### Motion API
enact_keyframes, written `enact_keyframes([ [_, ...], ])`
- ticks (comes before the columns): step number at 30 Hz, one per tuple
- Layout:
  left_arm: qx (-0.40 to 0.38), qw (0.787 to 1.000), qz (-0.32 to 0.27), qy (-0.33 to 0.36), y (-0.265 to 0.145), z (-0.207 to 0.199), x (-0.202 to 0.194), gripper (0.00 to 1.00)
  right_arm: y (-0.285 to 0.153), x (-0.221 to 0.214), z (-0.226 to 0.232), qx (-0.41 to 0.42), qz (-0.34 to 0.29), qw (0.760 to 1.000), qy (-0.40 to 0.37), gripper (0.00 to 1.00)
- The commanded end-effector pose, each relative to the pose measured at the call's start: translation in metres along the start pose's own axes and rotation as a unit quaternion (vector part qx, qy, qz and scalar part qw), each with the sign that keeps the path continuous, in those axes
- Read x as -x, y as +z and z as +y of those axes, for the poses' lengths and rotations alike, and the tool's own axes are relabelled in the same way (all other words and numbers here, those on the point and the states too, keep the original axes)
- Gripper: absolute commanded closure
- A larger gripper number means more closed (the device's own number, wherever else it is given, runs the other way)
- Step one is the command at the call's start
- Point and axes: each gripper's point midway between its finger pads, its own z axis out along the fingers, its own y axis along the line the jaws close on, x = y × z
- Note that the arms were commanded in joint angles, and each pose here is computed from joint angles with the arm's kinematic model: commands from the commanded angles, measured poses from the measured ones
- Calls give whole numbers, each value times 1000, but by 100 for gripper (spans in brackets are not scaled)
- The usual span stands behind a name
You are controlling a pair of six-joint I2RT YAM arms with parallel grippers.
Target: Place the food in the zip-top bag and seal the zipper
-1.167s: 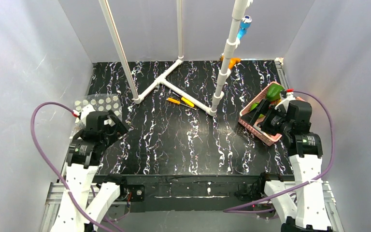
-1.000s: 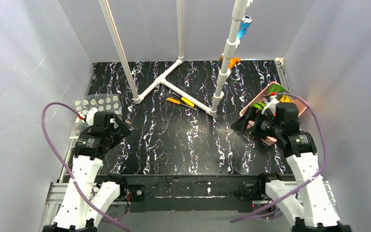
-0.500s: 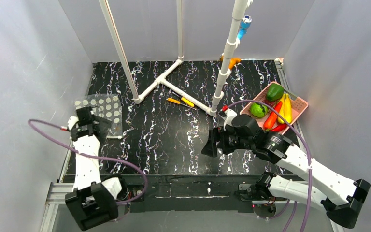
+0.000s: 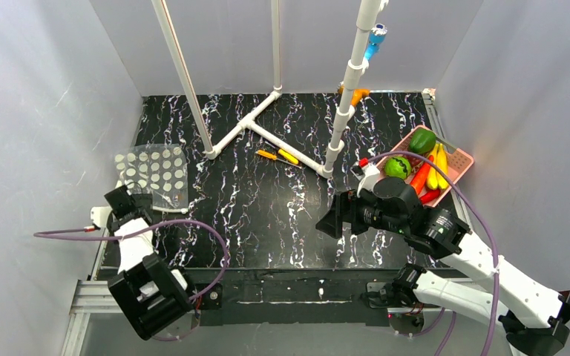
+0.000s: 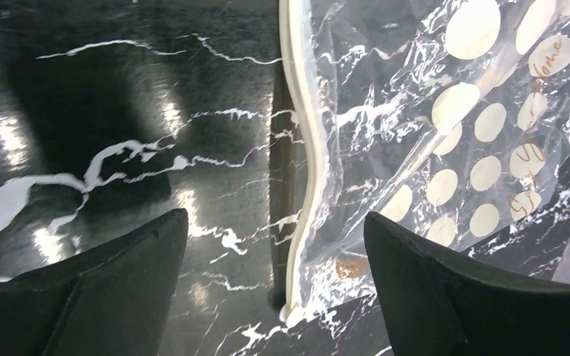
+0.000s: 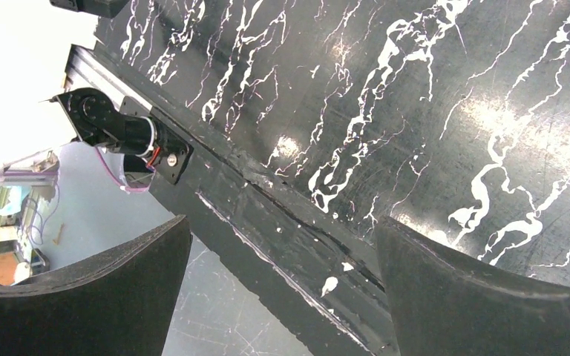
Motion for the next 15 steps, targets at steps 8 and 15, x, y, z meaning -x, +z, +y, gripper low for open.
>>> enact_keyframes([
  [8, -119, 983, 85, -110, 53, -28, -21, 36, -11, 13, 1, -10, -28, 1000, 9, 0],
  [15, -151, 976, 117, -108, 59, -34, -34, 66, -2, 5, -10, -41, -9, 999, 21, 0],
])
